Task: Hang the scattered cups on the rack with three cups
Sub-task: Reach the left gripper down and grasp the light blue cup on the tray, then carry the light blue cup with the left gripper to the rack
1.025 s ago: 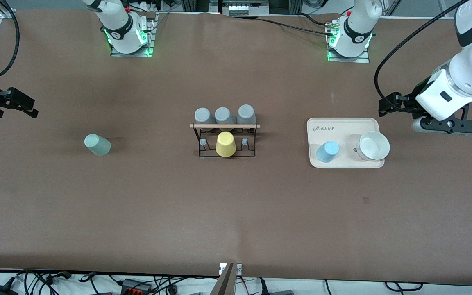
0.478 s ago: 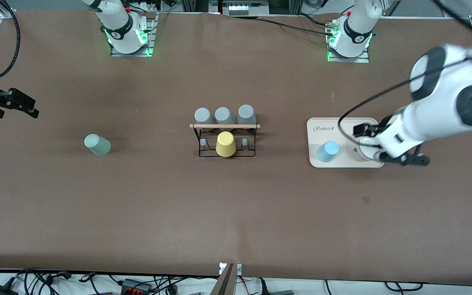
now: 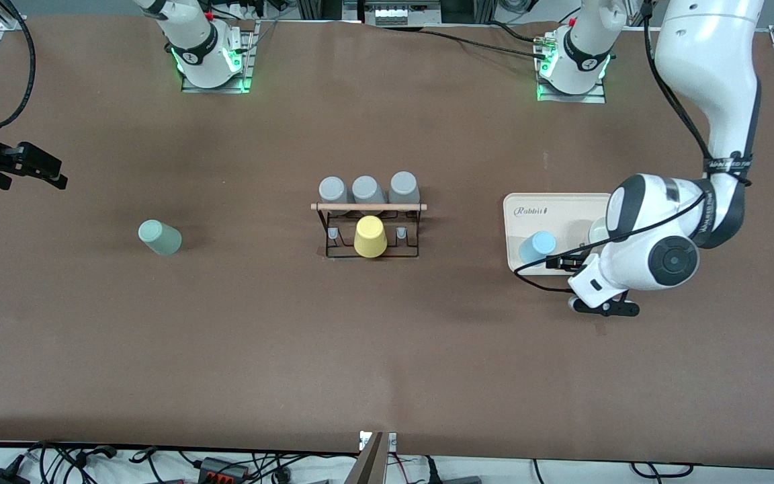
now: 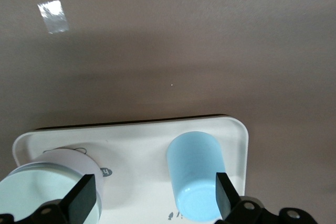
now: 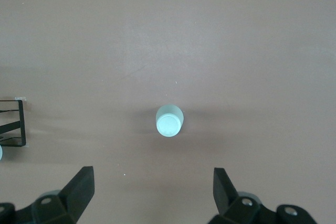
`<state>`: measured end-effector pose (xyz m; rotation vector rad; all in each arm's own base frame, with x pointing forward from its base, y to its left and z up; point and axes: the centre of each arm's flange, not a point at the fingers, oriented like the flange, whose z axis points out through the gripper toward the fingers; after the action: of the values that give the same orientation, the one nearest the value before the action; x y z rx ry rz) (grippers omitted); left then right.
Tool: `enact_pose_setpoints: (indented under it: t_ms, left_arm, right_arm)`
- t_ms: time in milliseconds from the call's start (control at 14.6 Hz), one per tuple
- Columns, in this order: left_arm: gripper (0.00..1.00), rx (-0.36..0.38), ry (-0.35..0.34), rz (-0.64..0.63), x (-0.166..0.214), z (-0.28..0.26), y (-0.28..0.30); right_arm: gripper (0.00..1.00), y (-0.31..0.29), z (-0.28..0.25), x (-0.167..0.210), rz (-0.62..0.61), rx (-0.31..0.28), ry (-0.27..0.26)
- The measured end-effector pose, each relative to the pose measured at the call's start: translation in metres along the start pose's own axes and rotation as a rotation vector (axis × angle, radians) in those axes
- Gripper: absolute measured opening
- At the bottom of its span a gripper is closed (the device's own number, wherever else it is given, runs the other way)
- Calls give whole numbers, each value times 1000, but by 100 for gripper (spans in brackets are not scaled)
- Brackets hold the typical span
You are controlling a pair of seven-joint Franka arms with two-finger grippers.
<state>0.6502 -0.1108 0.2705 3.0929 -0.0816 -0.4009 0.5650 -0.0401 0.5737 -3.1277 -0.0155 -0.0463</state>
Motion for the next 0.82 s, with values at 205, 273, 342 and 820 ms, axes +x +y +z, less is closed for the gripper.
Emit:
enact_pose_setpoints:
  t_ms: [205,273,342,820]
  left_arm:
    - [100,-4,-18,19,-6,13,11]
    - [100,-5,-21,24,-7,14,14]
    - [100,-9,-25,28,-8,16,18]
    - [100,-18,-86,38,-23,50,27]
  right_arm:
    - [100,0,0,0,0,0,0]
    - [100,0,0,0,0,0,0]
    - [100,0,0,0,0,0,0]
    - [100,3,0,0,5,0,-2]
